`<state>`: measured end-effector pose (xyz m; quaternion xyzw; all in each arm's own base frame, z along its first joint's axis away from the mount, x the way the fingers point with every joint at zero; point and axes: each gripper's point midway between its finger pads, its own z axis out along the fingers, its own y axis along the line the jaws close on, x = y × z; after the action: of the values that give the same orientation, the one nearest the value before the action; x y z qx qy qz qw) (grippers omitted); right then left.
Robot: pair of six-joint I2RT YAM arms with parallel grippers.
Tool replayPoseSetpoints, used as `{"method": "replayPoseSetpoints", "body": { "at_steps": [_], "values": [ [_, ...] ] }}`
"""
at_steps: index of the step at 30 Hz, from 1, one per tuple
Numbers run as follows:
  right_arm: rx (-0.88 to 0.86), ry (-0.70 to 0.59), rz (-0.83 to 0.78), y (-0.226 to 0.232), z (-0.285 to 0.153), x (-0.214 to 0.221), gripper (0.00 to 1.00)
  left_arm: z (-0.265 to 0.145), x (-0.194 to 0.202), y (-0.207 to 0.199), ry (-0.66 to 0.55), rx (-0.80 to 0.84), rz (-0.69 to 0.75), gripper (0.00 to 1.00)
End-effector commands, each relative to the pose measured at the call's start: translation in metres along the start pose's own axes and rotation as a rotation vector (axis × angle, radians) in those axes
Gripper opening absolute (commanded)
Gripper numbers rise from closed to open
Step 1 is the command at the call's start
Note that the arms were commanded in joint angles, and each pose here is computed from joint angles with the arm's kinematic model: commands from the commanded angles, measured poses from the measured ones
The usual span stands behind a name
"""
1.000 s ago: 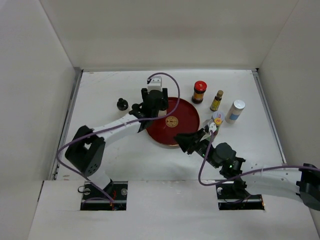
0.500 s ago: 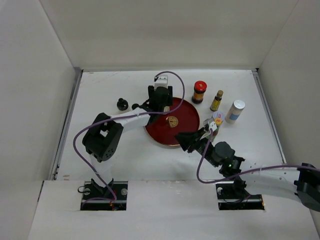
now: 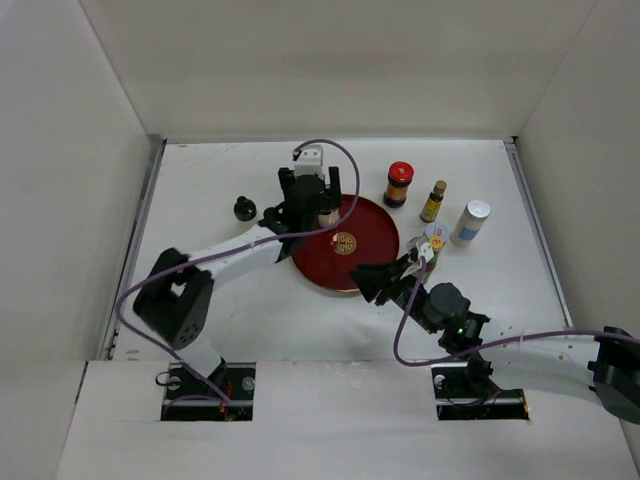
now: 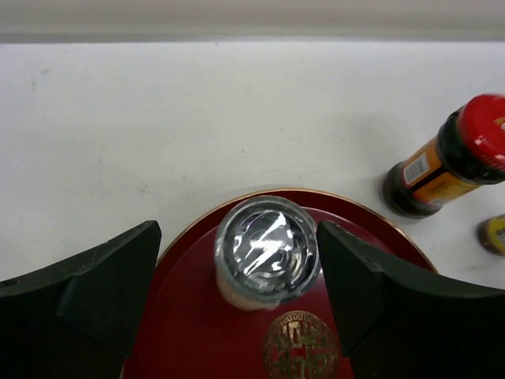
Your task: Organize the condiment bottles
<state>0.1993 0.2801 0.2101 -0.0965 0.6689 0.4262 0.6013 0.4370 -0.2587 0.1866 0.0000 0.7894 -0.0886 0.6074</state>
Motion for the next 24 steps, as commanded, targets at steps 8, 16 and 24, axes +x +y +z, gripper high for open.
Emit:
{"method": "replayPoseSetpoints", "body": {
  "at_steps": [8, 16, 24],
  "values": [
    [-0.039, -0.039, 0.040, 0.009, 0.002, -0.013, 0.42, -0.077, -0.030, 0.104, -0.070, -0.174, -0.159, 0.66],
    [-0.033, -0.019, 0.040, 0.007, 0.006, -0.006, 0.45, -0.068, 0.019, 0.118, 0.055, -0.209, -0.104, 0.59],
    [-0.034, -0.009, 0.045, 0.005, 0.007, -0.004, 0.48, -0.038, 0.037, 0.130, 0.091, -0.234, -0.099, 0.59]
  ]
}}
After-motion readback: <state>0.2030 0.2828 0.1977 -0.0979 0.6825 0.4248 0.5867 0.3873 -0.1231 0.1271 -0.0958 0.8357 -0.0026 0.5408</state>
